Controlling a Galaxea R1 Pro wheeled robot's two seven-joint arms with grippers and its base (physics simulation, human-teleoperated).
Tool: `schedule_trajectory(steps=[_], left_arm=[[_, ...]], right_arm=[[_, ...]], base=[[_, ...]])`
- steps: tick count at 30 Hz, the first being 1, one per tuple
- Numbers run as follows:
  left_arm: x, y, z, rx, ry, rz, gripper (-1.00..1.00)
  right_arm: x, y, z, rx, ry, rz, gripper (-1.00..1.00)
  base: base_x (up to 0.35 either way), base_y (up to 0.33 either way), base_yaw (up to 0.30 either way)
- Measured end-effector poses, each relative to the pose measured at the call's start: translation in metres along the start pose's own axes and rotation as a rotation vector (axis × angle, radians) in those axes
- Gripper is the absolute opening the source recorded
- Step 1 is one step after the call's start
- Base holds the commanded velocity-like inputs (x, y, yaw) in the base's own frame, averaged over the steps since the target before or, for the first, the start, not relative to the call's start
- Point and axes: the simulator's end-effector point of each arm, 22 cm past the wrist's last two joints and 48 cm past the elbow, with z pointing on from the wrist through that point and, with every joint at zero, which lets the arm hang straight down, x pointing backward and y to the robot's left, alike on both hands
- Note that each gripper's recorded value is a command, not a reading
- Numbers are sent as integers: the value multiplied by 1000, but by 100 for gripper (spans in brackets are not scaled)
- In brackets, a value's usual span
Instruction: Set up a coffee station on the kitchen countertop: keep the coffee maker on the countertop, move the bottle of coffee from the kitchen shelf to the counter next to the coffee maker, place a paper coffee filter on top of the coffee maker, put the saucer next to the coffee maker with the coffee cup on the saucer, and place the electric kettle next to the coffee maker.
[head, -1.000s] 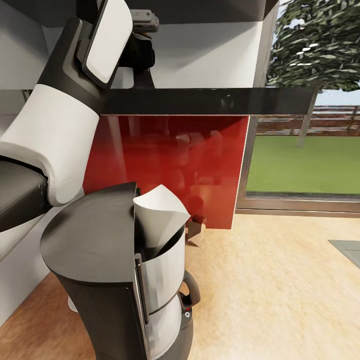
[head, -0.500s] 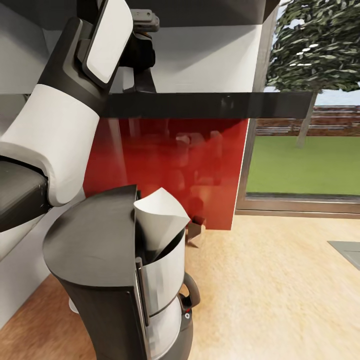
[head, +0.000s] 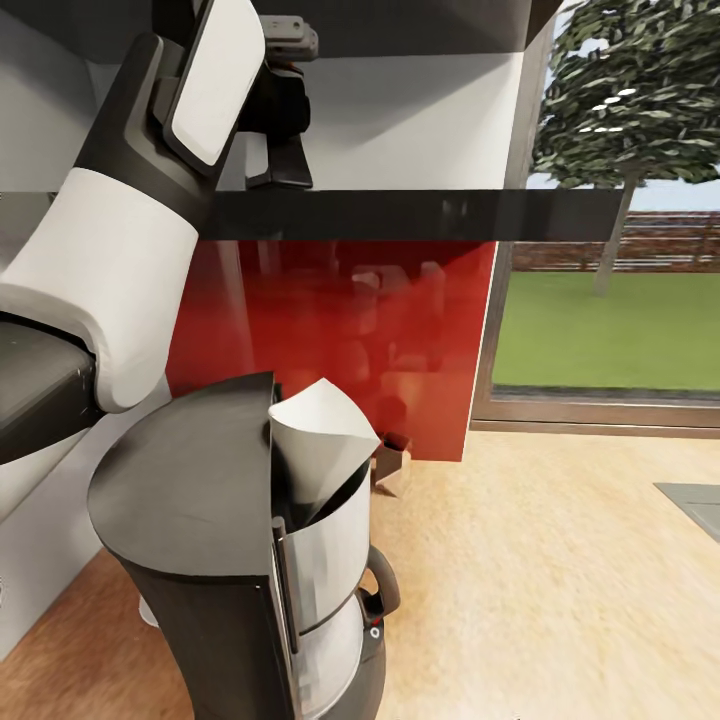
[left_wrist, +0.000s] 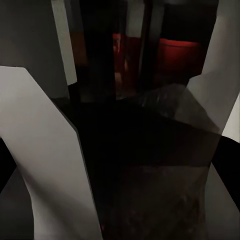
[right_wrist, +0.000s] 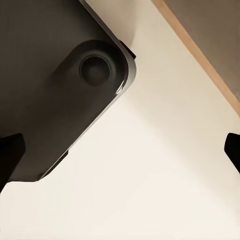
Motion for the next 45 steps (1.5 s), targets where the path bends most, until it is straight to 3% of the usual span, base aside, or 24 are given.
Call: schedule_trajectory(steps=[18, 26, 39, 43, 45], left_arm=[[-1, -1, 0, 2, -4, 2, -100], [-15, -4, -11, 17, -44, -6, -100], [-18, -6, -13, 23, -51, -7, -100], [-16, -17, -13, 59, -50, -6, -100], [-16, -30, -15, 115, -52, -7, -100]], right_arm=[[0, 0, 0, 0, 0, 0, 100], [0, 0, 0, 1, 0, 0, 100], [0, -1, 0, 2, 0, 0, 100], [-1, -2, 0, 5, -2, 2, 100], [-1, -3, 0, 6, -3, 2, 100]], base=[[-290, 0, 0], [-337, 0, 0], [-251, 0, 0], [-20, 0, 0], [-8, 0, 0]])
